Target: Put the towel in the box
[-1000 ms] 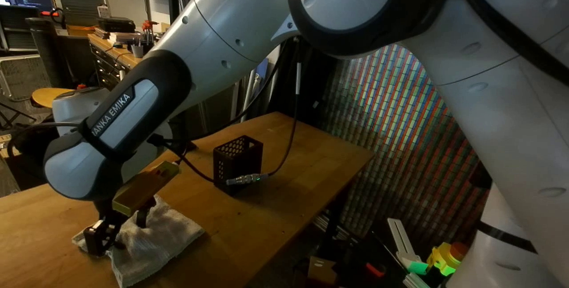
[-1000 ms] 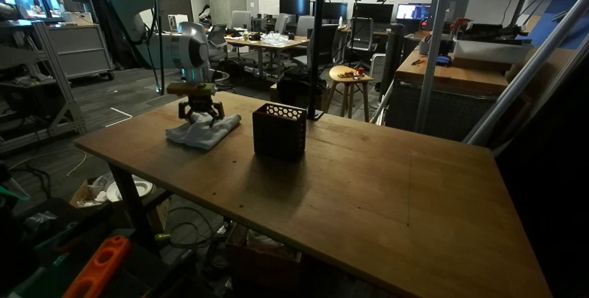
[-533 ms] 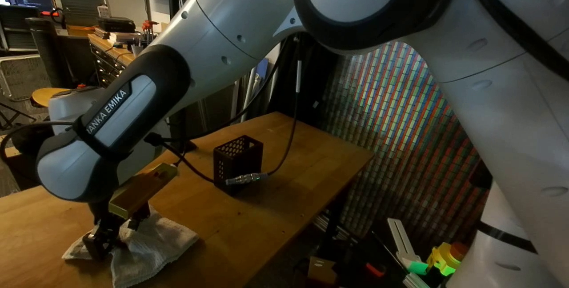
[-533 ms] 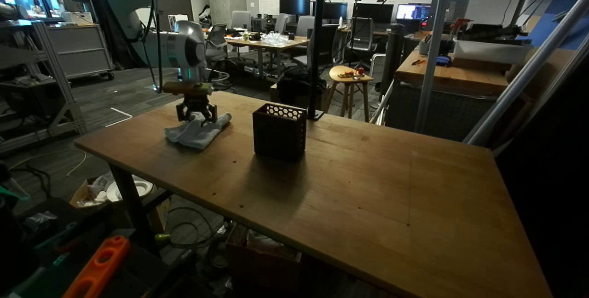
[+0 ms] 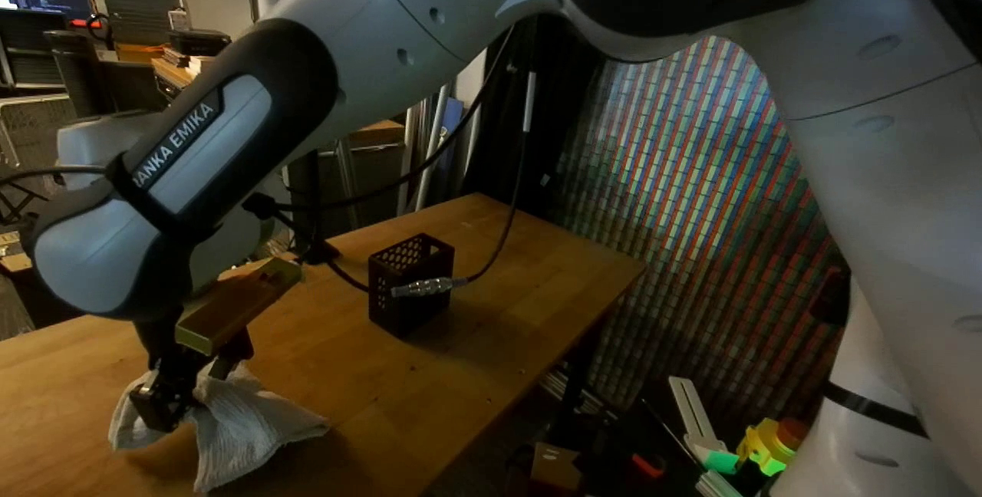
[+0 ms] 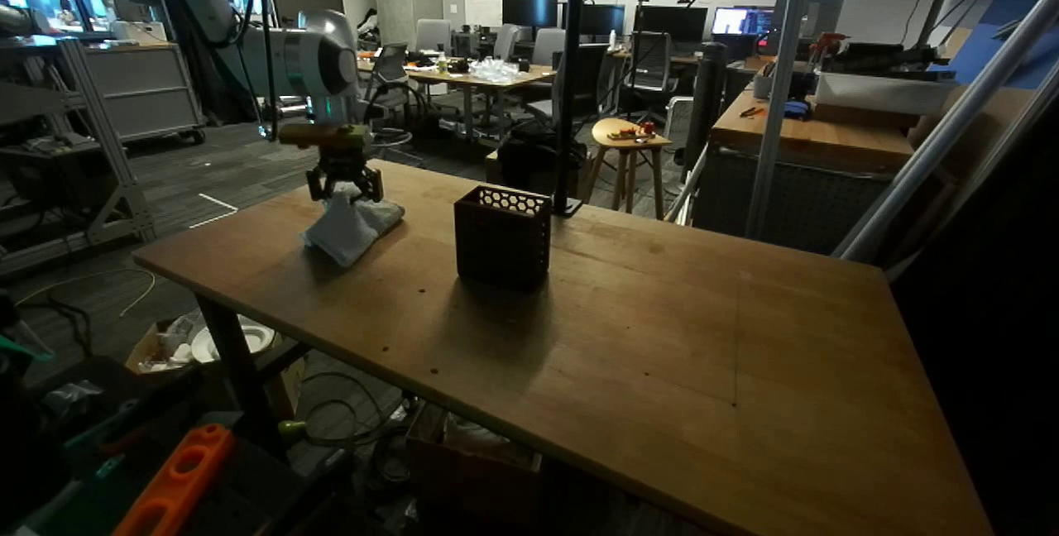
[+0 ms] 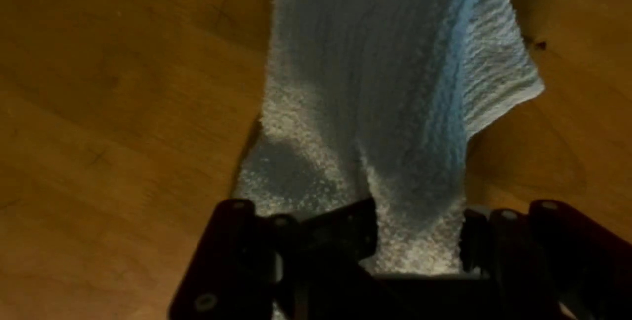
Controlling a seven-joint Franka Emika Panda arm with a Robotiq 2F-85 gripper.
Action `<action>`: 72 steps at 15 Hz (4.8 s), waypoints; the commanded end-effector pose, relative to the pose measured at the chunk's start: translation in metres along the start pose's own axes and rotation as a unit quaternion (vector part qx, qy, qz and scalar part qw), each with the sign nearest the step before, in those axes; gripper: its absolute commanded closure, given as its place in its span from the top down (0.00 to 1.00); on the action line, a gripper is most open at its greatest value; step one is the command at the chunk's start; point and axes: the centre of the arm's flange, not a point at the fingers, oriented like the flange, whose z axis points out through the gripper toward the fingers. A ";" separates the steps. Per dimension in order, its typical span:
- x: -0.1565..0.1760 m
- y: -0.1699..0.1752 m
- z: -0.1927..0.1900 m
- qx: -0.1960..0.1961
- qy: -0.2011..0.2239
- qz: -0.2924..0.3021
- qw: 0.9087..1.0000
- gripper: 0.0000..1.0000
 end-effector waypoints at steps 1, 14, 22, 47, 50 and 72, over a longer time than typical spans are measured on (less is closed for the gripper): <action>-0.021 -0.001 -0.057 -0.016 -0.002 0.004 1.000 0.09; -0.113 0.159 -0.177 -0.095 -0.010 0.115 0.989 0.08; -0.173 0.252 -0.173 -0.109 -0.026 0.132 0.985 0.08; -0.121 0.277 -0.048 0.050 0.027 0.122 0.991 0.08; -0.125 0.278 -0.038 0.070 0.028 0.123 0.989 0.08; -0.138 0.287 -0.120 0.031 0.035 0.073 0.996 0.99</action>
